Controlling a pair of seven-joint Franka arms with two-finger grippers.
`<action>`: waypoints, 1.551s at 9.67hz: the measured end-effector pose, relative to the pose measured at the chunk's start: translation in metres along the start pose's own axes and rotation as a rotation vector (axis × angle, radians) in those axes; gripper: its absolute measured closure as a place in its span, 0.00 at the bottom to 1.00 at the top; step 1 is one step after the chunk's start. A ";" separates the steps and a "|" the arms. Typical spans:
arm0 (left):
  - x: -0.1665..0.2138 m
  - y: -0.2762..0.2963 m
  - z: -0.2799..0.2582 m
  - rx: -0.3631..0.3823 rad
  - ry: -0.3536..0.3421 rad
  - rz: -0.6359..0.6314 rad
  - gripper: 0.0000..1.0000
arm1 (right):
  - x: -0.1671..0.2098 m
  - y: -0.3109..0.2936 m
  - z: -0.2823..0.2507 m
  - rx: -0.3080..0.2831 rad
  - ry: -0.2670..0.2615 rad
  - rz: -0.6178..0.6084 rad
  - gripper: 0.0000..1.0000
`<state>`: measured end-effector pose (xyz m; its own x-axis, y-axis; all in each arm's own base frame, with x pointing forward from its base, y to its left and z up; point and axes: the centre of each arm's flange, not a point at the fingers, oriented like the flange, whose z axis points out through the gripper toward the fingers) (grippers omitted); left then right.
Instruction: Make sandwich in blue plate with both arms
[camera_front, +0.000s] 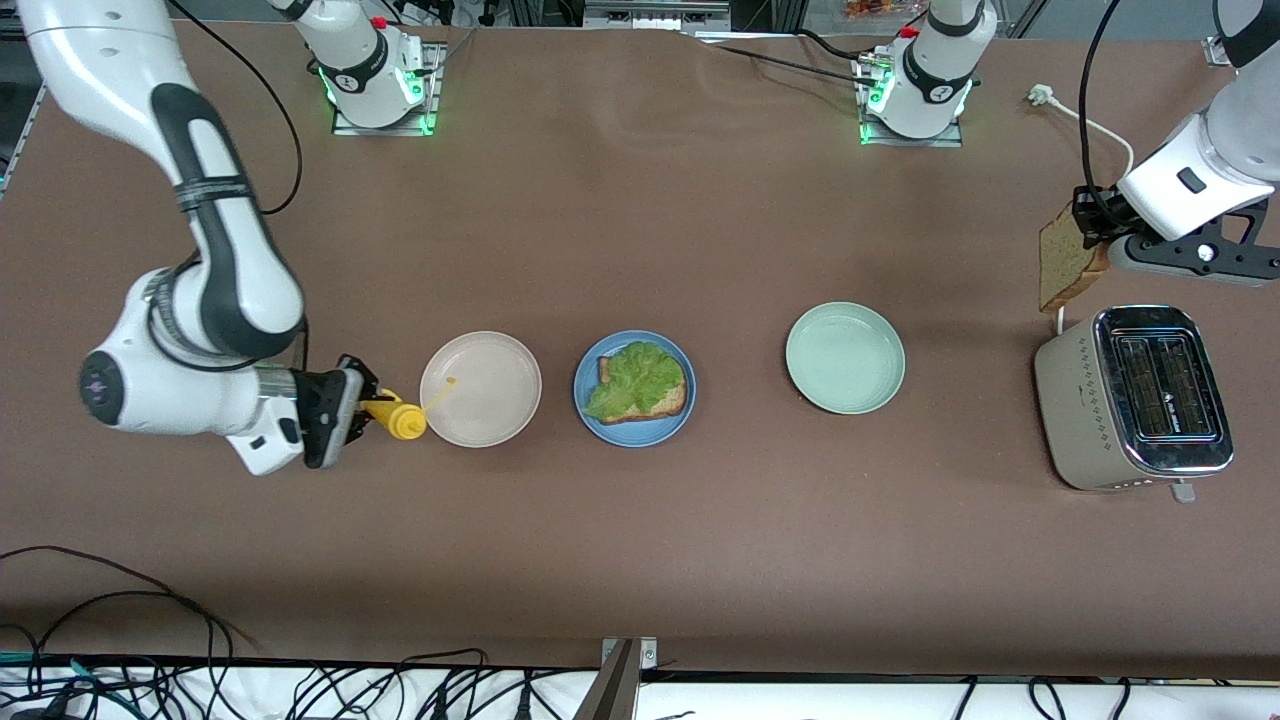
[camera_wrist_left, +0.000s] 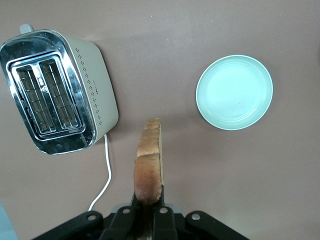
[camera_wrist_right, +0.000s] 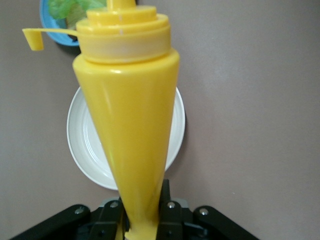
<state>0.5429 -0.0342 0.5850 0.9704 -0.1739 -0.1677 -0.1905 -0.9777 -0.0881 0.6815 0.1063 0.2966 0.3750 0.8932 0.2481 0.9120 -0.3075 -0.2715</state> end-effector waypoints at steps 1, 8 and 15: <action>0.000 0.000 0.000 0.000 0.000 0.000 0.90 | 0.025 -0.012 0.004 -0.026 -0.051 0.055 0.76; 0.000 0.001 0.000 0.001 0.000 0.001 0.90 | 0.190 -0.155 0.077 -0.346 -0.473 0.048 0.76; 0.000 0.001 0.000 0.001 0.001 0.001 0.90 | 0.224 -0.211 0.136 -0.603 -0.751 -0.047 0.76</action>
<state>0.5430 -0.0350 0.5851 0.9703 -0.1754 -0.1668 -0.1920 -0.9774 -0.0888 0.5501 0.4155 0.2832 0.3225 0.8218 -0.4697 0.9340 -0.1955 0.2992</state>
